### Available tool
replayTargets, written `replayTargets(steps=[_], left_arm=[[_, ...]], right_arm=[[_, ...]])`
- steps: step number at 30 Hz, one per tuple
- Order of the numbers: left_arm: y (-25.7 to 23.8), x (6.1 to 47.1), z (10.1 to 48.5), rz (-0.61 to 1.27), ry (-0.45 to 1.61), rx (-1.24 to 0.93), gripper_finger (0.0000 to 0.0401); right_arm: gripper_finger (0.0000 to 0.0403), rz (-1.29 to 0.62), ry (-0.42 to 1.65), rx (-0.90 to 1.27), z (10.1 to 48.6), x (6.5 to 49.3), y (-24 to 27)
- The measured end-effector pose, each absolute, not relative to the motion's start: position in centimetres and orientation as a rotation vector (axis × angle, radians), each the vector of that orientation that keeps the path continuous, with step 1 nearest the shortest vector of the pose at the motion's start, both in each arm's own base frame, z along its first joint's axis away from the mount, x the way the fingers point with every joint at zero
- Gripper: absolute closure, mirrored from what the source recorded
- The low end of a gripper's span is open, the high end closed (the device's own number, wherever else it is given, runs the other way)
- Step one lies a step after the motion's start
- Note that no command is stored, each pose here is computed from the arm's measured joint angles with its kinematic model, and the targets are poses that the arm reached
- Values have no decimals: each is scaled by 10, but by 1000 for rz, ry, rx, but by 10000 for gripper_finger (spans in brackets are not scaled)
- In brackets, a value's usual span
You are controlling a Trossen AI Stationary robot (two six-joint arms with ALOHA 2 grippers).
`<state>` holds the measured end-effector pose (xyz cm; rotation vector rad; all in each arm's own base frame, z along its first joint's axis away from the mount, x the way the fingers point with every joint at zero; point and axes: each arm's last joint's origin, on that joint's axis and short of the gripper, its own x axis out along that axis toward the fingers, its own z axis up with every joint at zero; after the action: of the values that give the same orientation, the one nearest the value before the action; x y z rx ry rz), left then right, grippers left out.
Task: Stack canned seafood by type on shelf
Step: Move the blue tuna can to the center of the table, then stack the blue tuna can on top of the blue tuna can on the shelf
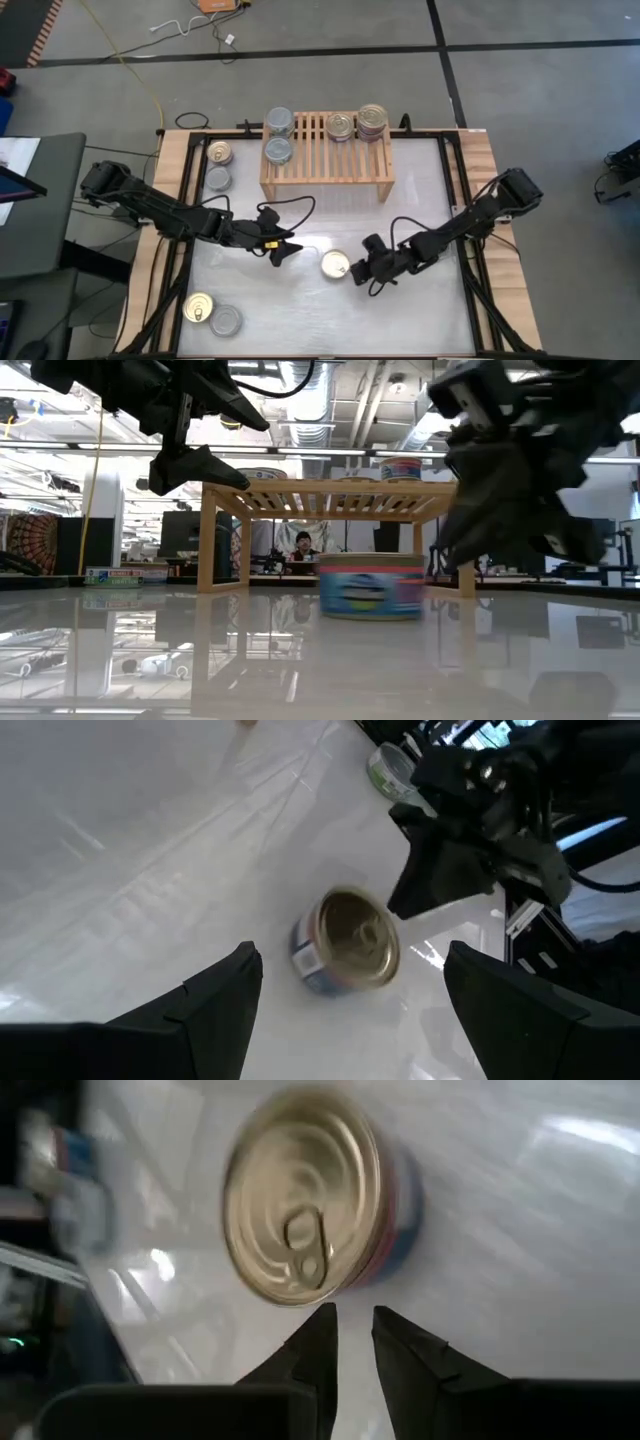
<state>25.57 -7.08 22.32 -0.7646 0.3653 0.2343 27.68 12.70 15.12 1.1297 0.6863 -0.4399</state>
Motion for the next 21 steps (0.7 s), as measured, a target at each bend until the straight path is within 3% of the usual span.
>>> replayTargets(steps=[8, 16, 21], left_arm=[[-72, 256, 223, 193, 389, -794, 101], [-81, 253, 223, 231, 361, -843, 101], [-85, 256, 237, 240, 336, -846, 101]], right_arm=[[307, -474, 663, 1120, 163, 275, 126], [308, -444, 683, 1039, 190, 256, 120], [308, -524, 703, 955, 203, 232, 114]])
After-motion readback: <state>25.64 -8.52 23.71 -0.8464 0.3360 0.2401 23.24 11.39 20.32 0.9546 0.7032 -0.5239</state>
